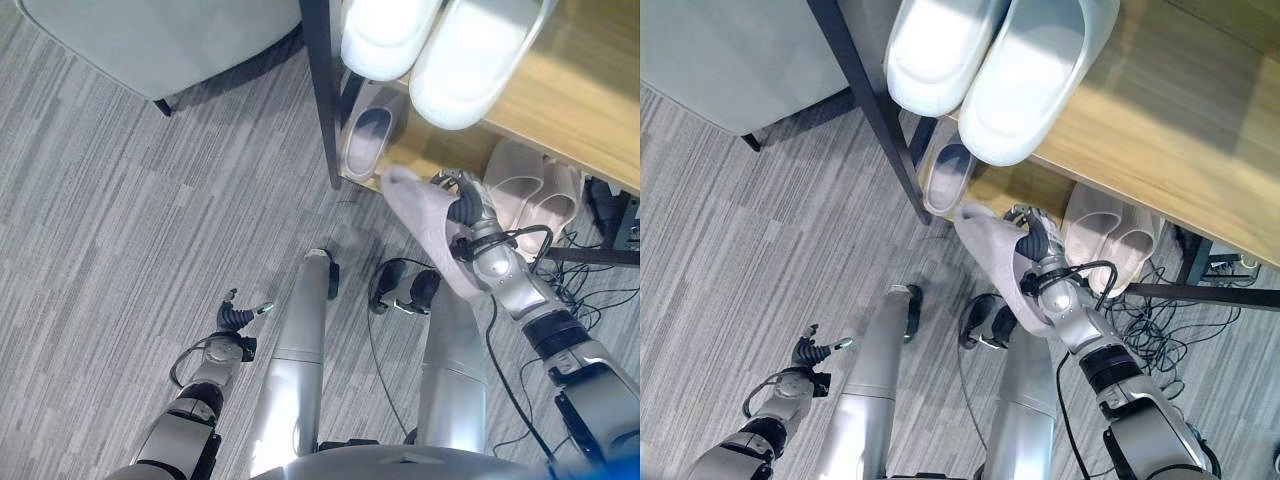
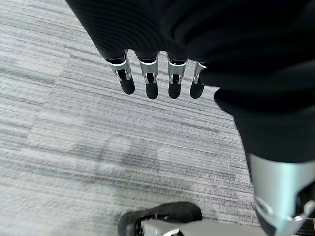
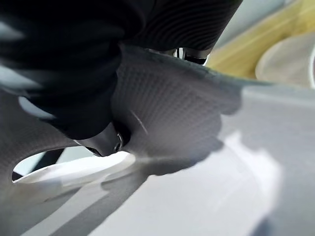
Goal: Arrange the slippers neatly on the shoe rack.
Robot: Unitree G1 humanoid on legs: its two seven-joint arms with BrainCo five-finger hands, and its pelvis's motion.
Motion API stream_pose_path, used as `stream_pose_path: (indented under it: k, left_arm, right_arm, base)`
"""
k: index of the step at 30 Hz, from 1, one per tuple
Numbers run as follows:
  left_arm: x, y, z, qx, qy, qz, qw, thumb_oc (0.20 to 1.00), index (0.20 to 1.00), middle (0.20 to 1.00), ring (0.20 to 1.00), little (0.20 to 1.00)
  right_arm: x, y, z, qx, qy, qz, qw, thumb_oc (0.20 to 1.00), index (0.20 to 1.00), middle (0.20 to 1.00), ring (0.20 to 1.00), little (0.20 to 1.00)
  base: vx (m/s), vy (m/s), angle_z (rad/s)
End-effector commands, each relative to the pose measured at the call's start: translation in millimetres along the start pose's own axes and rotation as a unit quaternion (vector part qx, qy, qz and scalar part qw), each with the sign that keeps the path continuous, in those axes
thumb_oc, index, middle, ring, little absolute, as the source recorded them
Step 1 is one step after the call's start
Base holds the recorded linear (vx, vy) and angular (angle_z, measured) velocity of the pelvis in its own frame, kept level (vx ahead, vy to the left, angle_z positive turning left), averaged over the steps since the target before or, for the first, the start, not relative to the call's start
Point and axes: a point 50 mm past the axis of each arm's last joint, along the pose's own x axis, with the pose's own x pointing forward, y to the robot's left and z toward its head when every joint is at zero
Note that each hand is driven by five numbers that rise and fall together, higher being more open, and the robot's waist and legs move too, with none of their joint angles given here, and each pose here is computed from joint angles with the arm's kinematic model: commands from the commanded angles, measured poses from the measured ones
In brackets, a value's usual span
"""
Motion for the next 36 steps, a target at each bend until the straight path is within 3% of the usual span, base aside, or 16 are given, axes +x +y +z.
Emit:
stream_pose_path:
  k: [1, 6, 11, 15, 25, 36]
  left_arm:
    - [-11.8, 9.3, -32.7, 0.009, 0.042, 0.026, 0.999, 1.000, 1.000, 1.000, 1.000, 1.000]
    - [0.8, 27.5, 0.2, 0.023, -0.024, 0.049, 0.998, 1.000, 1.000, 1.000, 1.000, 1.000]
    - [5.3, 46.4, 13.8, 0.012, -0.048, 0.076, 0.996, 1.000, 1.000, 1.000, 1.000, 1.000]
    - [7.4, 73.2, 22.3, -0.045, -0.056, 0.120, 0.990, 1.000, 1.000, 1.000, 1.000, 1.000]
    - [10.6, 140.4, 34.5, -0.090, -0.050, 0.222, 0.970, 1.000, 1.000, 1.000, 1.000, 1.000]
    - [12.7, 121.9, 32.2, -0.090, -0.041, 0.218, 0.971, 1.000, 1.000, 1.000, 1.000, 1.000]
  right_arm:
    - [0.6, -13.9, 4.8, -0.015, -0.023, -0.046, 0.999, 0.200, 0.200, 0.200, 0.200, 0.200]
    - [58.3, -92.3, 47.6, -0.077, -0.087, -0.181, 0.977, 0.200, 0.200, 0.200, 0.200, 0.200]
    - [84.3, -124.8, 73.7, -0.100, -0.099, -0.219, 0.965, 0.200, 0.200, 0.200, 0.200, 0.200]
    - [104.3, -128.0, 100.6, -0.101, -0.106, -0.211, 0.967, 0.200, 0.200, 0.200, 0.200, 0.200]
    - [120.9, -128.3, 133.8, -0.053, -0.120, -0.201, 0.971, 0.200, 0.200, 0.200, 0.200, 0.200]
    - [128.7, -114.4, 132.3, -0.014, -0.079, -0.217, 0.973, 0.200, 0.200, 0.200, 0.200, 0.200]
  base:
    - [0.09, -0.017, 0.03]
    - [0.11, 0.004, 0.04]
    - [0.11, 0.002, -0.02]
    - [0.13, 0.004, -0.06]
    - [0.07, 0.000, -0.14]
    - [0.00, 0.006, -0.06]
